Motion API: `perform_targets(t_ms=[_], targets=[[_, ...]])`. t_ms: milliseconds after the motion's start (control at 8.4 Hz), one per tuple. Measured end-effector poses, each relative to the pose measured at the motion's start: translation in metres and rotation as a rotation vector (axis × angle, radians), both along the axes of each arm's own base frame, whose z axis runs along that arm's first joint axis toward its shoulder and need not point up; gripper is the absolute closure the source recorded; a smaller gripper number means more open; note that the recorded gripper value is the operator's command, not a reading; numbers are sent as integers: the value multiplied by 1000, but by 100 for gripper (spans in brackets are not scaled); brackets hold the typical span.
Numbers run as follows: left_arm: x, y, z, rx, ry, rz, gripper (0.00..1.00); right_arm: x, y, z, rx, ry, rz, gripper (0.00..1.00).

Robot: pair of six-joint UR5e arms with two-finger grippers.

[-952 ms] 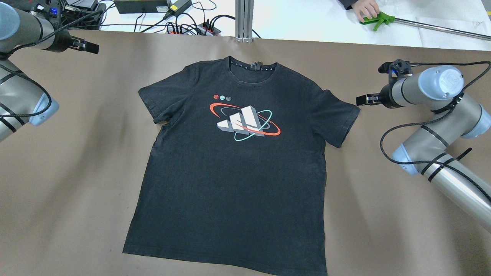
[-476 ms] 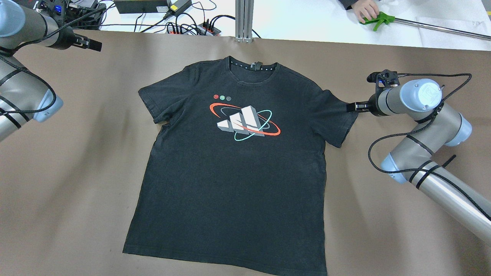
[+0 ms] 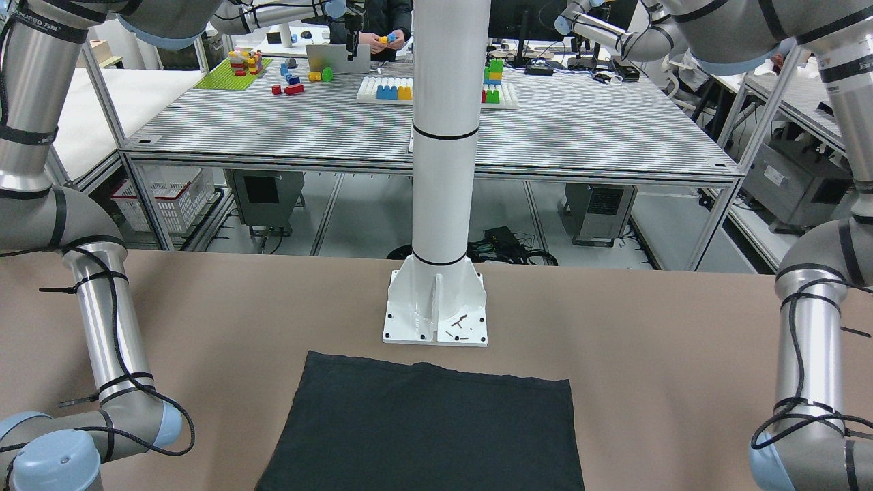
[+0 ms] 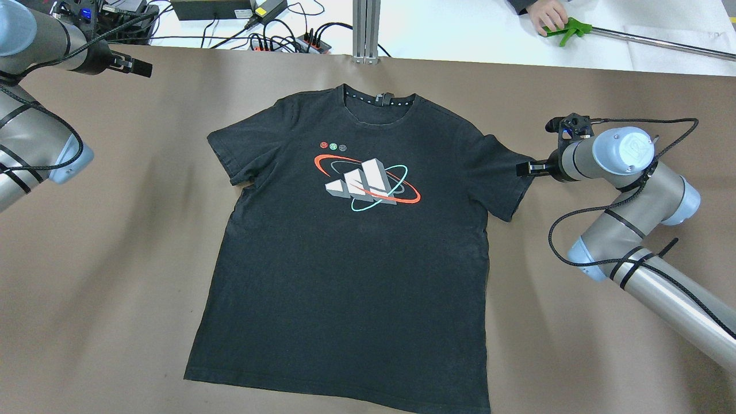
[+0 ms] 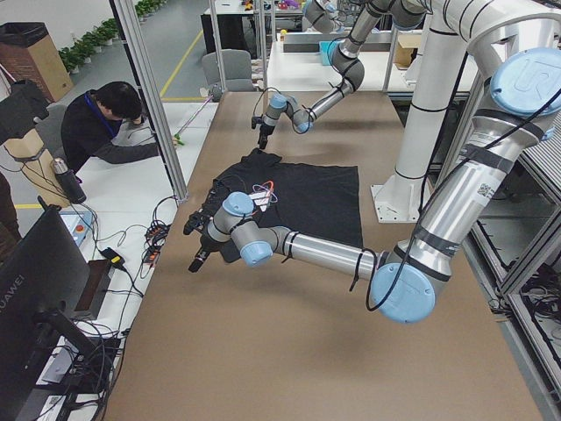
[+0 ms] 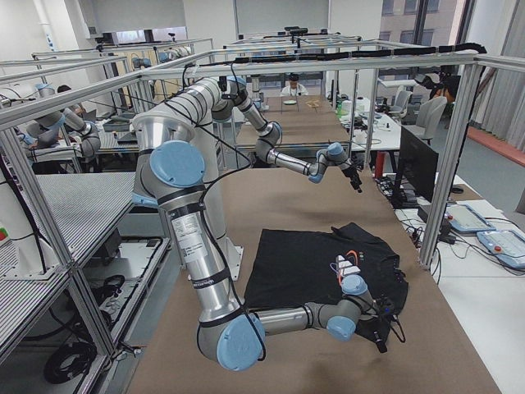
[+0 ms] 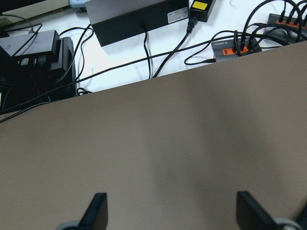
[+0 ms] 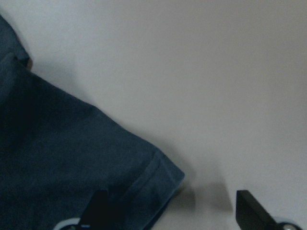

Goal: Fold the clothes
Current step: 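Move the right gripper to the sleeve nearest it and grasp its edge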

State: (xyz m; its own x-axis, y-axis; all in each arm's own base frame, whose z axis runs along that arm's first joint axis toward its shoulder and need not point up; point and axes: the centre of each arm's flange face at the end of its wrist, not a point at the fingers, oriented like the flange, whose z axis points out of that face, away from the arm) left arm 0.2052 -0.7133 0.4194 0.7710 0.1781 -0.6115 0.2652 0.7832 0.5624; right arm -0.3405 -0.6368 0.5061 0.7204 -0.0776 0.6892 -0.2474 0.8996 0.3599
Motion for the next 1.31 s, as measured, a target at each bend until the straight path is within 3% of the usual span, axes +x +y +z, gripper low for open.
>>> perform_targets(t_ms=[238,357,952,1309], targets=[[-1,2,1,7,5,-1,6,-1,0,3,-7,2,2,85],[-2,3,0,12,8,-2,6,-1,0,2,-9,0,3,99],[-4,4,-2,24,15,-4,6,-7,-6,-28,17,-36,-3,100],[-5,4,-3,27,17,-5,6,2,-4,-89,30,-128,-70,100]])
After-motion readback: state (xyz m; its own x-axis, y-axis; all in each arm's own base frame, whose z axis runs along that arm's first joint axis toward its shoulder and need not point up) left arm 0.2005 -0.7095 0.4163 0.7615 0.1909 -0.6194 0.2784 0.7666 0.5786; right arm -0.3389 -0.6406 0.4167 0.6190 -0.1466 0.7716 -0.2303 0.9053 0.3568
